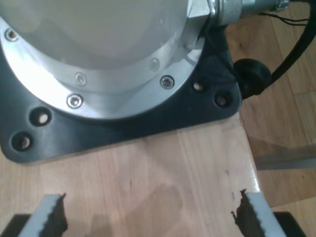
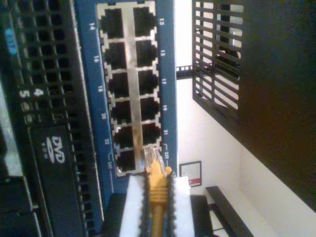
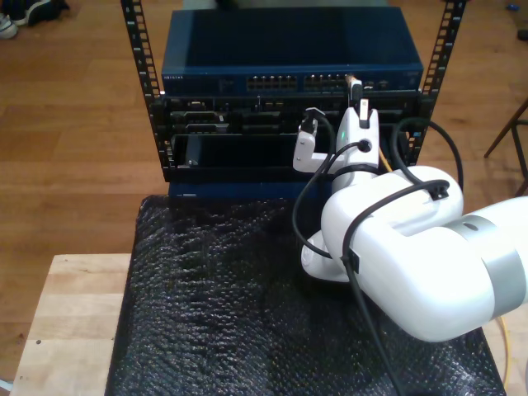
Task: Grab the cable and plug it in
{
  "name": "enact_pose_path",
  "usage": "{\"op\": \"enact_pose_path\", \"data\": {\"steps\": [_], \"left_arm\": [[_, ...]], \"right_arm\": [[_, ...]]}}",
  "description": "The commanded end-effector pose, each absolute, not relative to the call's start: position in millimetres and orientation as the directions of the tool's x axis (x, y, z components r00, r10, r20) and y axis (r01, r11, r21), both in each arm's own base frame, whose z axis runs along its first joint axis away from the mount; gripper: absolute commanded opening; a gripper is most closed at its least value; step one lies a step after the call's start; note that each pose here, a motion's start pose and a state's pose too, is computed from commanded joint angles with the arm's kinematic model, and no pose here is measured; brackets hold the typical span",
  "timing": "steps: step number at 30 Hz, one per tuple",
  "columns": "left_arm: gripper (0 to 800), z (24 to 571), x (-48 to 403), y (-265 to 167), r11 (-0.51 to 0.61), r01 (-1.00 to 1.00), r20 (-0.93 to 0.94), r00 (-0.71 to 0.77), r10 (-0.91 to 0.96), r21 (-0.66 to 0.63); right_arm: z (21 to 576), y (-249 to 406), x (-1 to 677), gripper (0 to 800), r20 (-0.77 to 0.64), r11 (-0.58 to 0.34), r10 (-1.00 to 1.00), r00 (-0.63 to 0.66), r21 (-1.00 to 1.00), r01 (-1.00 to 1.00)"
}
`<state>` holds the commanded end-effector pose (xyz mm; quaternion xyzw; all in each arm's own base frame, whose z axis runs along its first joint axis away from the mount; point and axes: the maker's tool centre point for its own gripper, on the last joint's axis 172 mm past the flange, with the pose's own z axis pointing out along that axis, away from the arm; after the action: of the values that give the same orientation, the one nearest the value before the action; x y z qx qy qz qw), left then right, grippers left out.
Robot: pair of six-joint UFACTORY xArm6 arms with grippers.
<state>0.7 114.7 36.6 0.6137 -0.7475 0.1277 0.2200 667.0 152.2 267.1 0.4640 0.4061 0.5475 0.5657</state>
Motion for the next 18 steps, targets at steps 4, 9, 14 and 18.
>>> {"op": "enact_pose_path", "data": {"steps": [4,9,14,18], "left_arm": [[800,36.3,0.6,114.0,0.214,-0.974,0.487,-0.150,-0.860,0.079],[800,36.3,0.6,114.0,0.214,-0.974,0.487,-0.150,-0.860,0.079],[800,36.3,0.6,114.0,0.214,-0.974,0.487,-0.150,-0.860,0.079],[800,36.6,0.7,114.7,0.214,-0.974,0.486,-0.150,-0.861,0.079]], "right_arm": [[263.7,153.1,669.5,0,0.047,-0.030,0.997,0.069,0.973,-0.228],[267.1,155.0,674.4,0,0.057,-0.040,0.996,0.065,0.973,-0.228],[269.0,156.1,676.3,0,0.059,-0.044,0.996,0.062,0.973,-0.228],[270.8,156.8,678.1,0,0.063,-0.047,0.996,0.061,0.972,-0.230]]}}
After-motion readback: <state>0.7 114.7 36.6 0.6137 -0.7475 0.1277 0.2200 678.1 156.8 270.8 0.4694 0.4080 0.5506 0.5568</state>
